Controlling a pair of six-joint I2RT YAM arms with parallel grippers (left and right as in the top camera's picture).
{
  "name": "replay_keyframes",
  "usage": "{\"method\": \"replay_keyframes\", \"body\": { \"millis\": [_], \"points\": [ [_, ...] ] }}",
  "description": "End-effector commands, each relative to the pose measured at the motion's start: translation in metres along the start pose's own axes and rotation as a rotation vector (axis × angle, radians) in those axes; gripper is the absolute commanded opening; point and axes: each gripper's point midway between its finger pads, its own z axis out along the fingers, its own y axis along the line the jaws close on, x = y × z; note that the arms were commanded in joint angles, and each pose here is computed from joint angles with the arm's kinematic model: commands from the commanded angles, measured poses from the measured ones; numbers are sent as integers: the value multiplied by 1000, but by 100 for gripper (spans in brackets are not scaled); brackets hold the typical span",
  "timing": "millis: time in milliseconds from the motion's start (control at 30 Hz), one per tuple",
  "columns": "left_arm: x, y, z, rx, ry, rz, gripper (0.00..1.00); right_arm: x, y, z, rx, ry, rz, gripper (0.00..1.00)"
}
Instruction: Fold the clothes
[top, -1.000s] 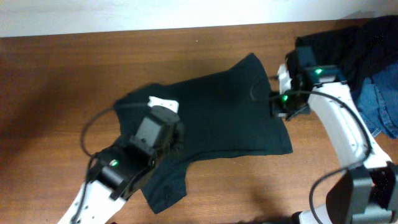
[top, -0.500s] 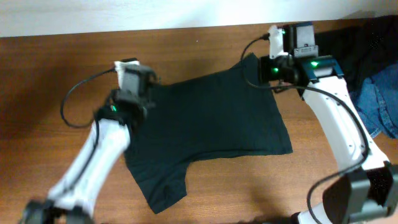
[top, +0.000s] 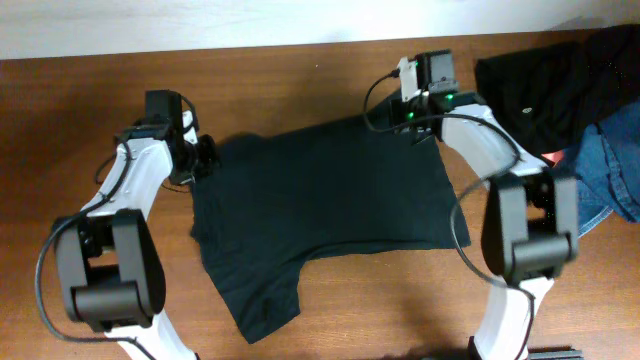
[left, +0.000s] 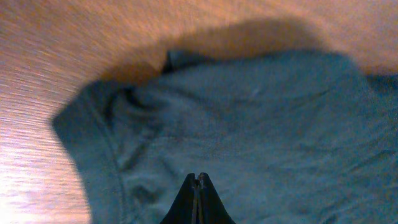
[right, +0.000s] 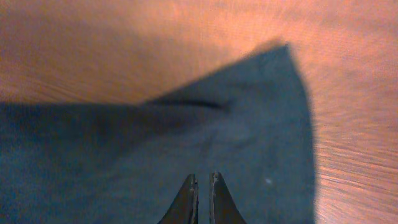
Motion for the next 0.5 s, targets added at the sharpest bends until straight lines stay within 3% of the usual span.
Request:
{"method": "replay_keyframes", "body": {
  "millis": [0, 467],
  "points": [
    [2, -5, 15, 37, 36, 12, 0, 12, 3, 25, -18, 34, -29, 4],
    [-8, 15, 31, -68, -8, 15, 0, 11, 1, 38, -13, 14, -31, 4]
  ]
}}
